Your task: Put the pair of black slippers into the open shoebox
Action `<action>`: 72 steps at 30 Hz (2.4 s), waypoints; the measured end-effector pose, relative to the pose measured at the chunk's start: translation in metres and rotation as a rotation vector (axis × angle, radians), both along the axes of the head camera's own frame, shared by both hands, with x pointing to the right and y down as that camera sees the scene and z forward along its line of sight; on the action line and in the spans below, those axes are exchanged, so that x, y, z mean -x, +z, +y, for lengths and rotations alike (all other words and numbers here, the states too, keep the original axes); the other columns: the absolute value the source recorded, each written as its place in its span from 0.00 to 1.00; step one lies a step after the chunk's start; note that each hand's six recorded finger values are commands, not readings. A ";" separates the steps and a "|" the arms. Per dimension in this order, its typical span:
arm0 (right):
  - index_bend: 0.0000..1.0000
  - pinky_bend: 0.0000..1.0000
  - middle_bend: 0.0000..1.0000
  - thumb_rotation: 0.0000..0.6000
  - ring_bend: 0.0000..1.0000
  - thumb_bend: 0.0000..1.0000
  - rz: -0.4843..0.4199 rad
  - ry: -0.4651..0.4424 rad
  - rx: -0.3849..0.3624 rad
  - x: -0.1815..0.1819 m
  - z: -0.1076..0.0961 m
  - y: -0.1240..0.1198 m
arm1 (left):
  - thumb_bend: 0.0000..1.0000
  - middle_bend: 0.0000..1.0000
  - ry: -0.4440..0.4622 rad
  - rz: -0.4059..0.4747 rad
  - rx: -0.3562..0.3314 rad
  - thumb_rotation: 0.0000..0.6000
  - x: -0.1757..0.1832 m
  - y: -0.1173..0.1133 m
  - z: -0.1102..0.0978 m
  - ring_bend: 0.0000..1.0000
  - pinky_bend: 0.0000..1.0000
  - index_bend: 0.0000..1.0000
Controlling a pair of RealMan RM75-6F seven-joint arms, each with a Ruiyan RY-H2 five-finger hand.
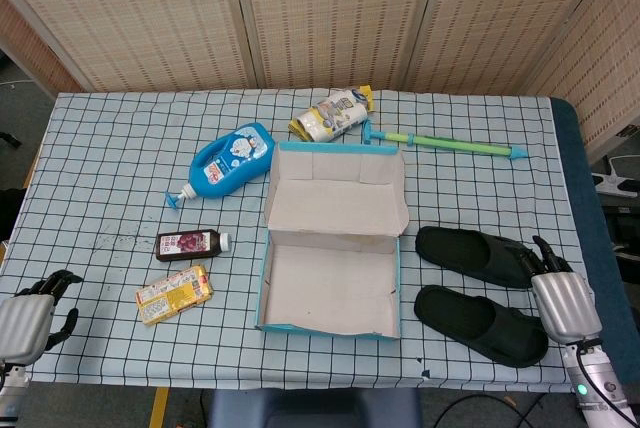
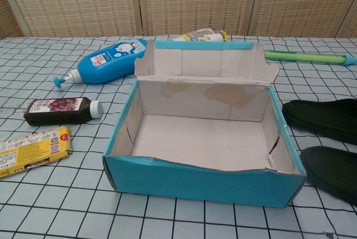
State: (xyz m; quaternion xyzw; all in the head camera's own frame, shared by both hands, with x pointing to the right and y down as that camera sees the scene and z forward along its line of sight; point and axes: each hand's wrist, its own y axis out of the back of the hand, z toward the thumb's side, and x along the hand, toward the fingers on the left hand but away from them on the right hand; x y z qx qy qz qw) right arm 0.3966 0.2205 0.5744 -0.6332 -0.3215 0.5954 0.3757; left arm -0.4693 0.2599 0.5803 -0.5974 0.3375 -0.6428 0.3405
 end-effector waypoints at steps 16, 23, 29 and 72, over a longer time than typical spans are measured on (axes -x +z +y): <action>0.12 0.29 0.20 1.00 0.04 0.00 -0.179 0.091 0.300 -0.001 0.041 0.012 | 0.45 0.23 -0.008 0.010 0.005 1.00 0.002 0.001 -0.001 0.33 0.49 0.28; 0.01 0.28 0.12 1.00 0.01 0.00 -0.086 0.074 0.375 -0.011 0.059 0.014 | 0.45 0.23 -0.027 0.011 -0.017 1.00 0.005 -0.007 0.001 0.33 0.49 0.28; 0.00 0.18 0.00 1.00 0.00 0.00 0.008 0.054 0.391 -0.020 0.065 0.029 | 0.45 0.23 -0.031 0.001 -0.011 1.00 0.006 -0.007 0.002 0.33 0.49 0.28; 0.56 0.55 0.51 1.00 0.45 0.00 -0.029 -0.003 0.072 0.013 0.025 0.012 | 0.45 0.23 -0.042 0.012 -0.010 1.00 0.007 -0.007 0.001 0.34 0.49 0.28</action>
